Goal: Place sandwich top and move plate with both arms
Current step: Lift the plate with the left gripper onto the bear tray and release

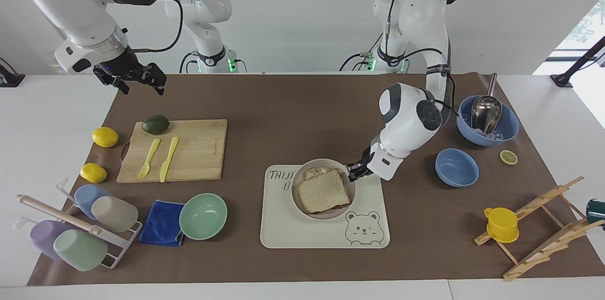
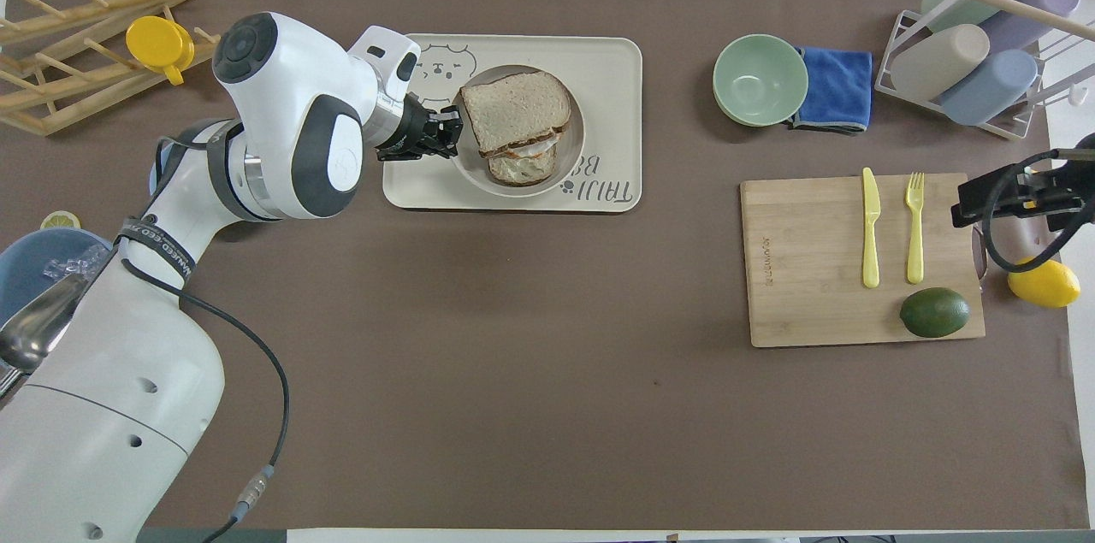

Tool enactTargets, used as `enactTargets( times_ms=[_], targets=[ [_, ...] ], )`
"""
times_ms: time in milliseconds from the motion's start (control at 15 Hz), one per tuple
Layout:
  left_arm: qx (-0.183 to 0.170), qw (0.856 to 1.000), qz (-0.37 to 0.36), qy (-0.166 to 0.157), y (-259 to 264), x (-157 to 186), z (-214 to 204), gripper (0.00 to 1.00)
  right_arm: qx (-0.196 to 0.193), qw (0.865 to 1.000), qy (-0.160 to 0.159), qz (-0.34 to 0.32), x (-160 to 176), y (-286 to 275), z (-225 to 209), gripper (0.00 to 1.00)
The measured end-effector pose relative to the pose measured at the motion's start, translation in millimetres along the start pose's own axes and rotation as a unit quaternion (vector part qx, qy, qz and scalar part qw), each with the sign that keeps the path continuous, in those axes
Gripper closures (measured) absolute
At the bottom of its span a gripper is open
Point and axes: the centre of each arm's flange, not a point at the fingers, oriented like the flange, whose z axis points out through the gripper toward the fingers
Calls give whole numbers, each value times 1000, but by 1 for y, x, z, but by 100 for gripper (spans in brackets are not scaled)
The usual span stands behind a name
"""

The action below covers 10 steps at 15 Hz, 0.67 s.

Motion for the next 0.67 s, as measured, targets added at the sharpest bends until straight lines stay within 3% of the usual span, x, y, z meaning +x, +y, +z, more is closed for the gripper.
enactTargets(
  times_ms=[467,667],
  targets=[
    [-3,1000,4,13,5,-1,9,96,0,1000,0,0,0,0,0,0],
    [-3,1000,4,14,5,0,9,70,0,1000,0,0,0,0,0,0]
  ],
)
